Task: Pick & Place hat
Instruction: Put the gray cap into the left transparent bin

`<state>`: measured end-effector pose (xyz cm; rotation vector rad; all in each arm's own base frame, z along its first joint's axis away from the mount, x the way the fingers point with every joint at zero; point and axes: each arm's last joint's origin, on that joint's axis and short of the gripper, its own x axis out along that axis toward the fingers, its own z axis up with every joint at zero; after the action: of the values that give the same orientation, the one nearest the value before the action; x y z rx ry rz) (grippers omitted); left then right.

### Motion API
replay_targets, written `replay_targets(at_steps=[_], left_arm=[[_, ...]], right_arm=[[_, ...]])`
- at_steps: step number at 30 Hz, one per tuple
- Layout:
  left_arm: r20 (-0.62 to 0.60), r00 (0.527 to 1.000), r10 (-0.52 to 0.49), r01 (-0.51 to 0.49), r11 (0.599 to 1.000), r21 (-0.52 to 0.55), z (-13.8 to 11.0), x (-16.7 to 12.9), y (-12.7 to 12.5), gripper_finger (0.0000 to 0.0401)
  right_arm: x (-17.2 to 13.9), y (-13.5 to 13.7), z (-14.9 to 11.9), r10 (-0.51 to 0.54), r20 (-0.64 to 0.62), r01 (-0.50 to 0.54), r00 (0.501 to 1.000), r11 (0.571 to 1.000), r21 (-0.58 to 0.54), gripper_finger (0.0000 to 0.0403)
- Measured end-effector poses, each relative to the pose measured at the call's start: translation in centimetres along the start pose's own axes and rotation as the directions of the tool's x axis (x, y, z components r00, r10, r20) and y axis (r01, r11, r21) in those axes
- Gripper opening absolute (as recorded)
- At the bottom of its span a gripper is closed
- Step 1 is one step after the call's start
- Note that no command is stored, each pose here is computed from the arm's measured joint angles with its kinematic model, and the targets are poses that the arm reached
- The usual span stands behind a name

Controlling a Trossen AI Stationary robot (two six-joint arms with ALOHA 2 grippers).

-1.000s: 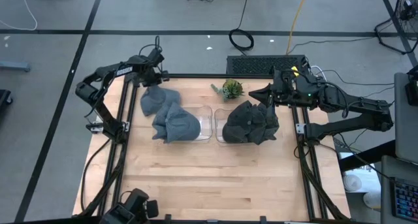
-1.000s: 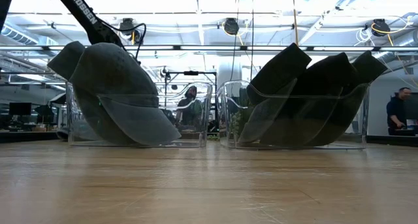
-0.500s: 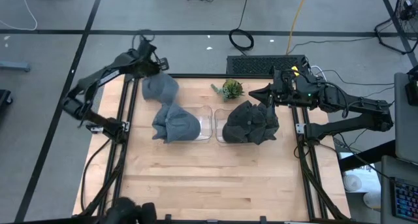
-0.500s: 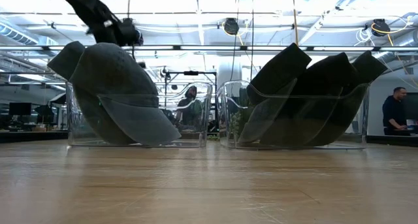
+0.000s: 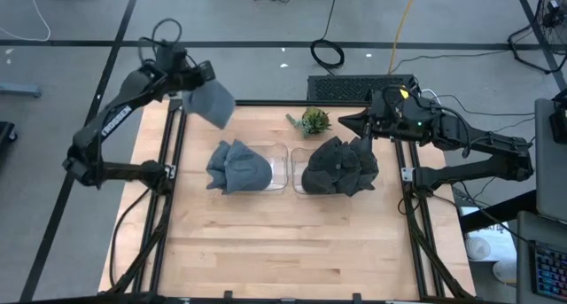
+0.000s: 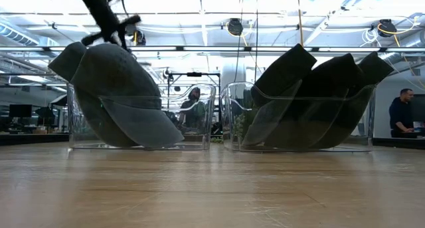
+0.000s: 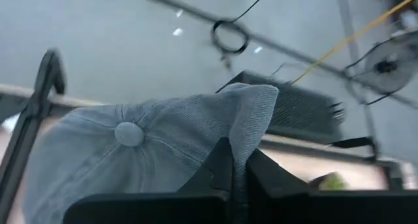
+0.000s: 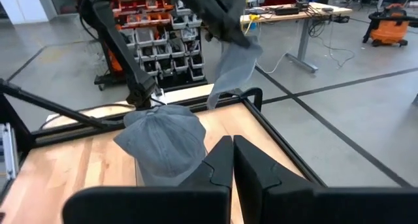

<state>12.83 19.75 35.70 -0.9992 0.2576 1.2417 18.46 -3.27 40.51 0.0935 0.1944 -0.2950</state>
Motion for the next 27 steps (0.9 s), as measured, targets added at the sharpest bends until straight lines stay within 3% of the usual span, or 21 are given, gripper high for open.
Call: replay_targets(at_steps=[15,22,27], left_arm=[[0.165,0.965,-0.206,0.194,0.977,0.086,1.9,-9.0,-5.7,0.0006],[0.197,0.940,-0.278,0.258,0.959,0.120,0.7,-11.5,-7.8,0.0006],[0.215,0.921,-0.325,0.298,0.943,0.149,-0.3,-13.0,-9.2,0.0006]], right_arm=[[1.0,0.1,0.3,0.010,0.036,-0.011,0.999,1.000,0.013,0.0067],[3.9,0.1,-0.1,0.037,0.020,-0.041,0.999,0.968,0.247,0.0096],[5.9,0.3,-0.5,0.037,0.008,-0.038,0.999,0.950,0.310,0.0109]])
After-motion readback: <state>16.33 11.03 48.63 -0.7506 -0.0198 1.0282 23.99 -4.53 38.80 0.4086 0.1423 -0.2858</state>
